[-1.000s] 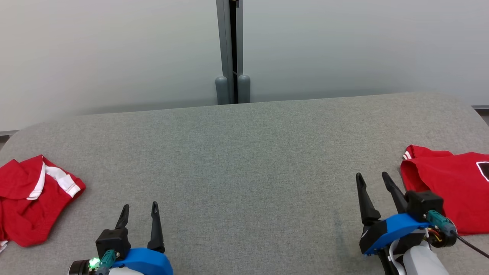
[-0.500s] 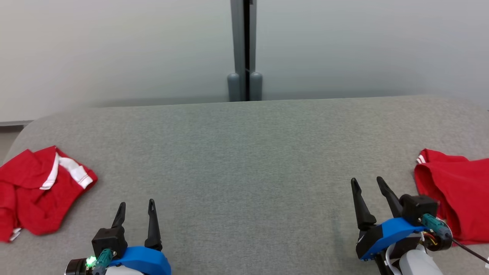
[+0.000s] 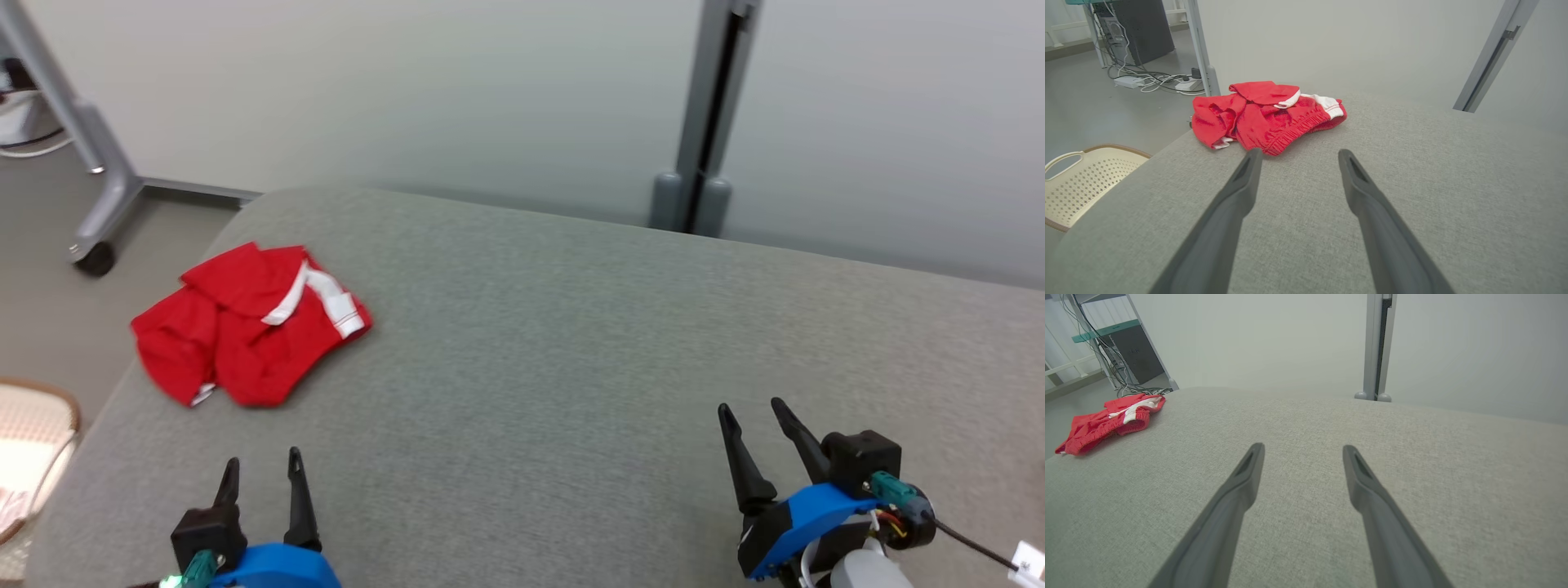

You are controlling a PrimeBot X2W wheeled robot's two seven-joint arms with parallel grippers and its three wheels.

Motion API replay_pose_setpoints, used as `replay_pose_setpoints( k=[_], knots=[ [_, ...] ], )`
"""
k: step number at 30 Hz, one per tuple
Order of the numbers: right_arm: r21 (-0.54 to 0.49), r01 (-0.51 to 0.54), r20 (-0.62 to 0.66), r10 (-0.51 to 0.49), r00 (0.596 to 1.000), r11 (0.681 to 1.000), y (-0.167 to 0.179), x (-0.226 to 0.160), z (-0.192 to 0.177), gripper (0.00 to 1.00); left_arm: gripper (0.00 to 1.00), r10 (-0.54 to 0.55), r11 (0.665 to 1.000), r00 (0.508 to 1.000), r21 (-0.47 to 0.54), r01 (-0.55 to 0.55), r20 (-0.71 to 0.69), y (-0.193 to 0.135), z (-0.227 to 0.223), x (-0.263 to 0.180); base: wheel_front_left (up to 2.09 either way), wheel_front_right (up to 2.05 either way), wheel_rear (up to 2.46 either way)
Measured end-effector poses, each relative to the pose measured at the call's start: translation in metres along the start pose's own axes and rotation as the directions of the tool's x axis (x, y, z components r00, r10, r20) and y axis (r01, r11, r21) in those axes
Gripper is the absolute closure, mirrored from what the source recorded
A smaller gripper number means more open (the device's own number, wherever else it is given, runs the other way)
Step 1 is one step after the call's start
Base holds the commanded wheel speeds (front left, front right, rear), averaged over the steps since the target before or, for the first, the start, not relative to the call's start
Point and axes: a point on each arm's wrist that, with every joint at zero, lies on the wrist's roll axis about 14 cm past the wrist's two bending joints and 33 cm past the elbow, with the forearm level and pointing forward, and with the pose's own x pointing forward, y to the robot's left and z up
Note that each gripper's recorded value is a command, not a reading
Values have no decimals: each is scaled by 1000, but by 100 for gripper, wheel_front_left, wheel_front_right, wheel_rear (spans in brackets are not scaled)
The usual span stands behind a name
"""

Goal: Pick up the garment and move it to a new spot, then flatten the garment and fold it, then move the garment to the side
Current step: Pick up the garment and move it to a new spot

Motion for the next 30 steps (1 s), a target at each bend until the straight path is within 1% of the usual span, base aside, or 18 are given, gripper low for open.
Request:
replay_pose_setpoints(
  k=[4,7,11,14,17,20,26,30],
  knots=[
    [-4,-88,-20,88,996,996,30,11,-5,0,0,106,994,994,-18,-106,-13,34,-8,-20,0,0,0],
    [-6,-145,-33,144,989,989,50,17,-9,0,0,171,985,985,-28,-171,-24,54,-13,-32,0,0,0],
    [-5,-197,-51,196,979,980,67,22,-15,0,0,230,972,972,-32,-231,-38,73,-18,-44,0,0,0],
    [1,-211,-65,210,975,978,71,23,-21,0,0,250,967,967,-30,-252,-50,79,-22,-47,0,0,0],
    [3,-213,-73,212,974,977,71,23,-25,0,0,248,968,966,-31,-250,-69,78,-26,-45,0,0,0],
    [-1,-194,-86,193,977,981,61,22,-31,0,0,232,972,969,-27,-235,-84,74,-27,-33,0,0,0],
    [-19,-140,-112,137,984,990,34,28,-44,0,0,193,981,977,3,-194,-87,66,-16,16,0,0,0],
    [-25,-108,-127,104,986,994,16,35,-55,0,0,149,988,984,54,-144,-96,58,-10,57,0,0,0]
  ],
)
